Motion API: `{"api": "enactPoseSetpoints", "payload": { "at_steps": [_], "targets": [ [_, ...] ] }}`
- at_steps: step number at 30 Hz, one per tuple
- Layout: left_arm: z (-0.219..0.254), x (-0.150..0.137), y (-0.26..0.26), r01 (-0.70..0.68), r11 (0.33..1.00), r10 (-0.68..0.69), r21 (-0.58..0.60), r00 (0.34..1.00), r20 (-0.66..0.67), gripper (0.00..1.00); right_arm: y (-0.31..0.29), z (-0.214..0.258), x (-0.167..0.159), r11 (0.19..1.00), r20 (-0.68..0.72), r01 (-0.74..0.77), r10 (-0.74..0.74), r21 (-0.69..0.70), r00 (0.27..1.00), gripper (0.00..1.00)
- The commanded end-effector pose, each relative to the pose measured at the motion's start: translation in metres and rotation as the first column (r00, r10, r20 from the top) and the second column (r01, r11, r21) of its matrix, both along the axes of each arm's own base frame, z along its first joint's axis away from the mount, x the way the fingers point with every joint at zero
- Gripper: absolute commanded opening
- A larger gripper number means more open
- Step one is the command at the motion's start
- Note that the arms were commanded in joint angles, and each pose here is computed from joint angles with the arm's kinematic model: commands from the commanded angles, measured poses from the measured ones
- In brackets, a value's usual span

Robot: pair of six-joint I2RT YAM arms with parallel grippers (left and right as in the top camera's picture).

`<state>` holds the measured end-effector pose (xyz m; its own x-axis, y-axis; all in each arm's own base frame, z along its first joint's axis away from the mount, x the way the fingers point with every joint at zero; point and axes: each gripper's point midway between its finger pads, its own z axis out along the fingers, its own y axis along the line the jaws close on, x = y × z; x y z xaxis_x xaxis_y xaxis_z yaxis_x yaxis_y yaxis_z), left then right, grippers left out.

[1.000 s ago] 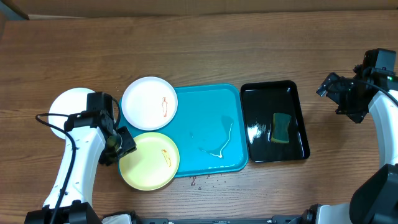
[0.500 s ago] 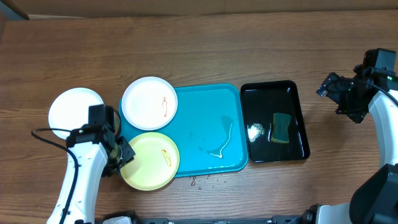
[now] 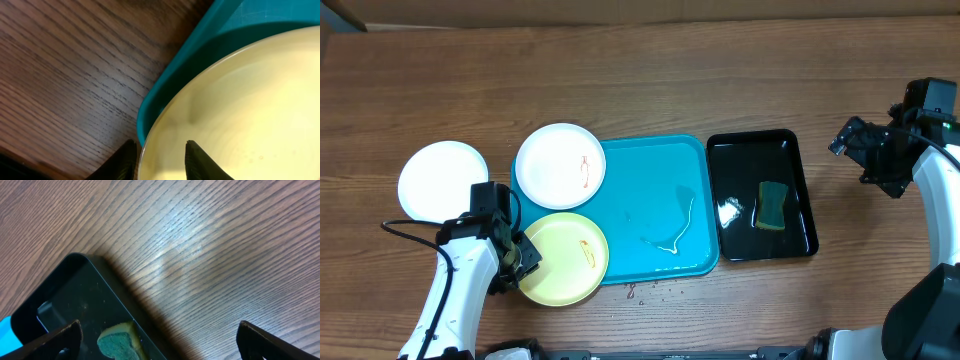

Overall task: Clean dirty plates on tray and stack at the side
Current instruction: 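Move the left gripper to the yellow plate rim and grasp it, then slide the yellow plate right toward the tray center with left gripper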

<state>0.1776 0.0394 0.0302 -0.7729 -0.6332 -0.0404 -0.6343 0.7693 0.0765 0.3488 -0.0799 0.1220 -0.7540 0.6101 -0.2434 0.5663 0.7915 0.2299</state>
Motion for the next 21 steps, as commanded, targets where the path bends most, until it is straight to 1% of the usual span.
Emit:
{"api": "enactPoseSetpoints", "payload": {
  "at_steps": [1,3,6,10,15,21],
  "targets": [
    [-0.001,-0.001,-0.004,0.02,1.0,-0.02,-0.014,1.0,0.002,0.28,-0.001,0.013,0.006,1.0,0.042,0.002,-0.002,-0.006,0.999,1.0],
    [-0.003,-0.002,-0.006,0.024,0.999,-0.024,-0.029,1.0,0.0,0.29,-0.001,0.013,0.006,1.0,0.041,0.002,-0.002,-0.006,0.999,1.0],
    [-0.004,-0.003,-0.011,0.042,0.997,-0.042,-0.058,0.999,0.0,0.33,-0.001,0.013,0.006,1.0,0.041,0.002,-0.002,-0.006,0.999,1.0],
    [-0.008,-0.006,-0.018,0.041,0.995,-0.041,-0.093,0.999,-0.003,0.34,-0.001,0.013,0.006,1.0,0.041,0.002,-0.002,-0.006,0.999,1.0],
    [-0.011,-0.008,-0.034,0.117,0.976,-0.117,-0.181,0.993,0.01,0.32,-0.001,0.013,0.006,1.0,0.041,0.002,-0.002,-0.006,0.999,1.0],
    [-0.011,-0.006,-0.05,0.21,0.957,-0.21,-0.199,0.978,0.023,0.32,-0.001,0.013,0.006,1.0,0.041,0.002,-0.002,-0.006,0.999,1.0]
  ]
}}
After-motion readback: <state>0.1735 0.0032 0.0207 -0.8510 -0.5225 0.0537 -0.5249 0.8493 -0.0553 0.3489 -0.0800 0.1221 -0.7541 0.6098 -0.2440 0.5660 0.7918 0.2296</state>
